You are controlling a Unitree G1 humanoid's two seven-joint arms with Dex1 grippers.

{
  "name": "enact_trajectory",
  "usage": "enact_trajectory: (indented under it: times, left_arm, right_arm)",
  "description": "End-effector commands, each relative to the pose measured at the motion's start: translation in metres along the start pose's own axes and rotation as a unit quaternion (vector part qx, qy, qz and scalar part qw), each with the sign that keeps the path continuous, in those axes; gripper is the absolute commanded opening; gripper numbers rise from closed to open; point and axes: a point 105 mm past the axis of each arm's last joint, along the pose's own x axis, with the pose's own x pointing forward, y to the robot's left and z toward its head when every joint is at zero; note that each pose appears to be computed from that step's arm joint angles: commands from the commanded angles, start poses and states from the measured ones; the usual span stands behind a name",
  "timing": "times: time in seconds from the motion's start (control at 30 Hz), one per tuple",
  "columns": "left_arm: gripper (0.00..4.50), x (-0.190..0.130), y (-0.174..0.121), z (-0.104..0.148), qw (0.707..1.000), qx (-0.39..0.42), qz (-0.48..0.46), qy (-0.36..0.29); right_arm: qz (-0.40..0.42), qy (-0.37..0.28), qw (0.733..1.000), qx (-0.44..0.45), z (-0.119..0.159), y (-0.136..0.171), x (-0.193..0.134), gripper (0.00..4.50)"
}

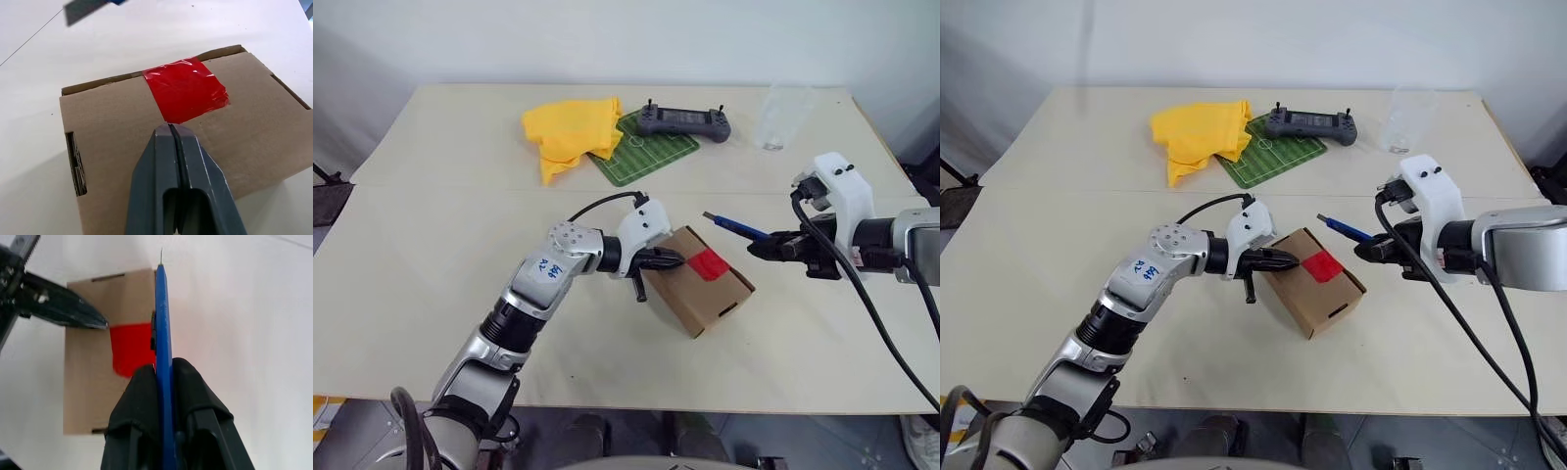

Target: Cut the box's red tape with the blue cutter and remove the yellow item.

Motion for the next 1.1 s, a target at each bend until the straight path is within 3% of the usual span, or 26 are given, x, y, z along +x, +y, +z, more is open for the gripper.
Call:
enact_trajectory:
  times: [0.03,0.53,1.1]
  left_arm:
    - [0.00,0.001,-0.002,-0.003,1.000,0.001,-0.003,0.006]
    - [0.00,-0.002,-0.001,-0.002,1.000,0.003,0.001,0.008]
    - [0.00,-0.002,-0.001,-0.002,1.000,0.003,0.006,0.007]
  right_arm:
    - [-0.003,-0.010,1.000,-0.002,0.006,0.002,0.001,0.16]
    - [0.010,0.040,0.999,0.004,-0.021,0.008,0.017,0.16]
    - [-0.012,0.079,0.996,0.031,-0.045,-0.008,0.005,0.16]
